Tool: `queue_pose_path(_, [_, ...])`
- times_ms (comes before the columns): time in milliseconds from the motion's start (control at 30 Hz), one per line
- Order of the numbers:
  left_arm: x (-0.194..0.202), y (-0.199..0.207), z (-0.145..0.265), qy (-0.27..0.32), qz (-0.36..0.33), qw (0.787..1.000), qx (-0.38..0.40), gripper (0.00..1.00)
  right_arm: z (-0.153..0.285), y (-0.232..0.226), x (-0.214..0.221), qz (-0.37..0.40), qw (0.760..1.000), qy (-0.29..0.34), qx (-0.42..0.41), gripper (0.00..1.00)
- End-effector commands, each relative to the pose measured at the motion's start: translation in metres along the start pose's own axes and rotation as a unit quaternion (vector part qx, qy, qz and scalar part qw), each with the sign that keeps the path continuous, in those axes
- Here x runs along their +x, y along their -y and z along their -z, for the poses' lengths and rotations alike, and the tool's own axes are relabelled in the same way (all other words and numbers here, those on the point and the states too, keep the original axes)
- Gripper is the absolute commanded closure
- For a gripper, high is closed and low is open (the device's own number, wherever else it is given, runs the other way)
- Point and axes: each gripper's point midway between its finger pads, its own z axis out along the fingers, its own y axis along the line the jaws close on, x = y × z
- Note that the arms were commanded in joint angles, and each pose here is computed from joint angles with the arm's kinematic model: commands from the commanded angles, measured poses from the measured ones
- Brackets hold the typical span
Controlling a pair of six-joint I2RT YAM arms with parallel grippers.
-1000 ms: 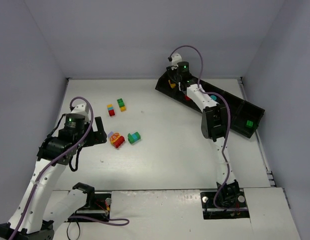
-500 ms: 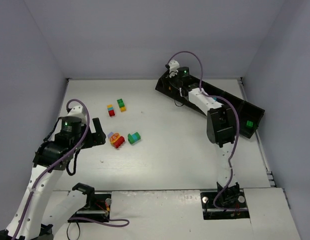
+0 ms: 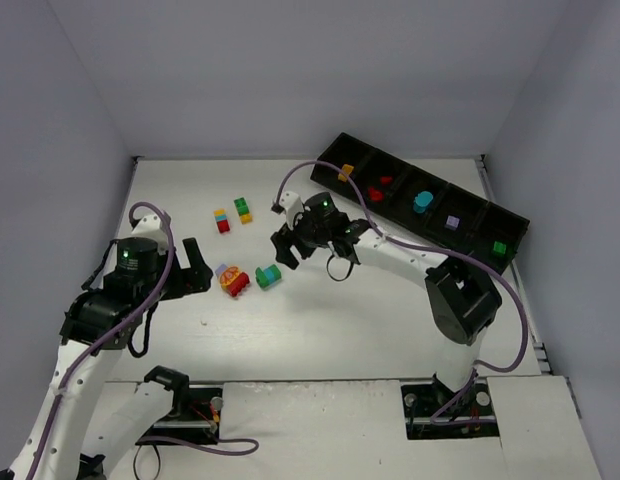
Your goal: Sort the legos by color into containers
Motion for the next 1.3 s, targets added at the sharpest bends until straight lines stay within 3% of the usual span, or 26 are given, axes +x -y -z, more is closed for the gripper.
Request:
queue_pose_path(0, [-0.011,0.013,0.004,0.020,0.007,0.999,0.032,0.13,0.015,-0.012,-0.013,0.017,0.999,0.022,-0.032,0.27])
queue_pose_path(200, [-0.003,0.015,0.010,0.019,0.017,0.999,0.047,0.13,0.002,-0.024,0.015,0.078,0.992,-0.049,-0.092,0.32])
queue_pose_path(367, [0.000,0.017,0.014,0.018,0.024,0.998,0.054,0.13,-0.011,-0.029,0.015,0.164,0.978,-0.051,-0.120,0.33])
queue_pose_path(700, [0.004,0.020,0.011,0.003,0.042,0.998,0.056,0.13,-0.049,-0.044,0.027,0.234,0.959,-0.081,-0.142,0.32])
queue_pose_path(1167, [0.002,0.023,0.002,-0.007,0.056,0.997,0.053,0.13,-0.071,-0.041,0.061,0.235,0.954,-0.111,-0.152,0.34])
queue_pose_path(1267, [0.002,0.024,0.000,-0.010,0.059,0.997,0.053,0.13,-0.071,-0.042,0.068,0.228,0.955,-0.107,-0.154,0.41])
